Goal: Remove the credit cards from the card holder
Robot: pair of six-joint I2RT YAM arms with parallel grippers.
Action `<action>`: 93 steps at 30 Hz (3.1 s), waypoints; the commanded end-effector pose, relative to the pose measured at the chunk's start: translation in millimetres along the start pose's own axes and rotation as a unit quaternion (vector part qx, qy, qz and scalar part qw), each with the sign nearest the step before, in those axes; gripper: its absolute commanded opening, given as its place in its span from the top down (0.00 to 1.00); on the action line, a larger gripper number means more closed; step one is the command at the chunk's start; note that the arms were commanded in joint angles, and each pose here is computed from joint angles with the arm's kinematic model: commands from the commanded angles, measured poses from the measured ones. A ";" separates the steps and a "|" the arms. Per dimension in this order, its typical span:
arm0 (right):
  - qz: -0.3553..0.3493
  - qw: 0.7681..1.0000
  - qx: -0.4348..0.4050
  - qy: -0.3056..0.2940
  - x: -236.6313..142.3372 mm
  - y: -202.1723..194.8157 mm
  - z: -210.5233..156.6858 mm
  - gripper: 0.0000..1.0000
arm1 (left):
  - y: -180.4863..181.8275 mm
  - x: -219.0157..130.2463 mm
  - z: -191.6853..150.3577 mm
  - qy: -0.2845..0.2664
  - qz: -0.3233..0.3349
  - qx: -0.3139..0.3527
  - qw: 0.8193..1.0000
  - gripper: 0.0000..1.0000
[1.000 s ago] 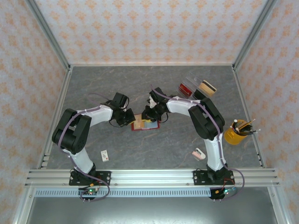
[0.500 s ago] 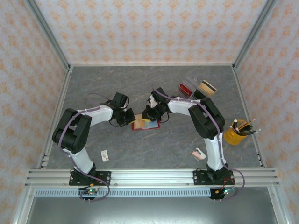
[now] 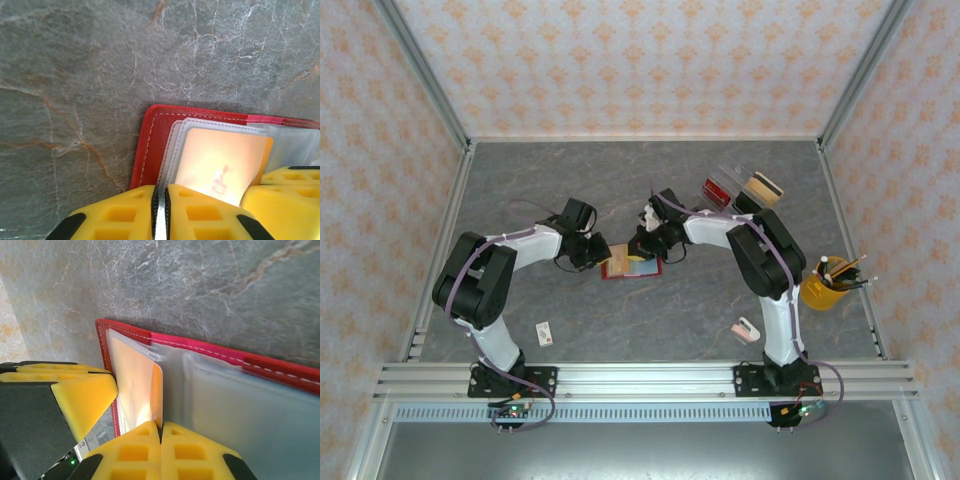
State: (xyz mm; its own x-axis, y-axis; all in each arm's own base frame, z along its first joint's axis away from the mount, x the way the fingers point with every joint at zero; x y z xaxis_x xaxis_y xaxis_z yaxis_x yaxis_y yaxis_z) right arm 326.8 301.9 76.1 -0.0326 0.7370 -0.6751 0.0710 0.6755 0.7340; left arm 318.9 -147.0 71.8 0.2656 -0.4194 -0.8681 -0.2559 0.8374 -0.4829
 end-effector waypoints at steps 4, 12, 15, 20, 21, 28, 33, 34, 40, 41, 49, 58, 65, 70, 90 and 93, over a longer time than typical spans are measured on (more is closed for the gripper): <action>-0.020 0.999 -0.012 -0.030 -16.3 -4.5 2.3 1.00 | 6.8 -2.2 -0.1 -0.006 0.020 0.005 1.000 0.84; -0.016 1.000 -0.007 -0.015 -10.2 -7.7 2.2 0.98 | 6.4 1.4 0.0 0.001 0.013 0.006 1.000 0.89; -0.013 1.000 -0.004 -0.004 -5.4 -7.9 2.2 0.89 | 7.2 3.8 -1.3 0.006 0.013 0.006 1.000 0.89; -0.016 1.000 -0.003 0.008 2.0 -8.5 2.3 0.85 | 7.4 5.4 -2.0 0.011 0.012 0.007 1.000 0.91; -0.017 1.000 -0.003 0.010 3.3 -9.2 2.2 0.85 | 7.2 5.5 -2.1 0.012 0.012 0.007 1.000 0.91; -0.027 1.000 -0.009 0.004 0.0 -8.6 2.6 1.00 | 0.3 -6.4 1.2 0.000 0.005 0.018 1.000 0.91; -0.030 0.999 -0.010 0.002 -0.4 -8.5 3.2 1.00 | -19.2 -24.7 6.5 -0.020 -0.040 0.044 0.998 0.91; -0.029 1.000 -0.011 0.003 -0.1 -8.2 3.3 1.00 | -22.9 -26.6 7.6 -0.022 -0.050 0.047 0.997 0.91; -0.029 1.000 -0.011 0.003 -0.1 -7.8 3.9 1.00 | -25.9 -17.7 8.3 -0.012 -0.061 0.044 0.997 0.95; -0.029 1.000 -0.011 0.004 0.1 -7.9 3.7 1.00 | -25.0 -14.5 7.5 -0.007 -0.059 0.043 0.997 0.96; -0.031 0.999 -0.014 0.002 -1.5 -6.3 4.1 1.00 | -5.2 1.4 2.6 0.014 -0.001 0.035 0.999 1.00; -0.040 0.999 -0.031 -0.016 -19.8 -8.3 4.5 1.00 | 8.4 10.5 -2.4 0.030 0.029 0.024 0.999 1.00; -0.038 0.998 -0.034 -0.032 -35.5 -7.3 4.2 1.00 | 6.0 8.7 1.1 0.028 0.022 0.024 0.999 1.00; -0.041 0.997 -0.043 -0.046 -53.5 -4.2 1.4 1.00 | 1.1 5.0 2.9 0.025 0.009 0.028 0.999 1.00; 0.105 0.987 -0.106 -0.059 -117.7 51.9 -10.8 1.00 | -63.6 -66.7 24.1 -0.038 -0.290 0.042 0.955 0.54; 0.137 0.982 -0.114 -0.062 -128.4 66.2 -10.7 1.00 | -74.8 -80.6 24.6 -0.049 -0.333 0.052 0.940 0.48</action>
State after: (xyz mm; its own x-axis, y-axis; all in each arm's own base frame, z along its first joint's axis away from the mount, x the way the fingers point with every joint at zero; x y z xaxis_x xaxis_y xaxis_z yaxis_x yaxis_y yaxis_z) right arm 325.6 249.8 181.2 0.0758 0.8338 -0.5468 -0.1104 0.5520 0.8265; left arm 336.7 -158.4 146.9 0.4035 -0.7543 -0.5179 -0.0372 0.5521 -0.8329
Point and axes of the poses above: each hand's point on the last joint's axis, 136 mm out from that joint toward the fingers, its own x axis out along the fingers, its own y axis along the line the jaws close on, z = x × y, the point moved 6 cm from there along -x, back along the fingers, and after that the axes turned 6 degrees about x, right-handed, at the moved point
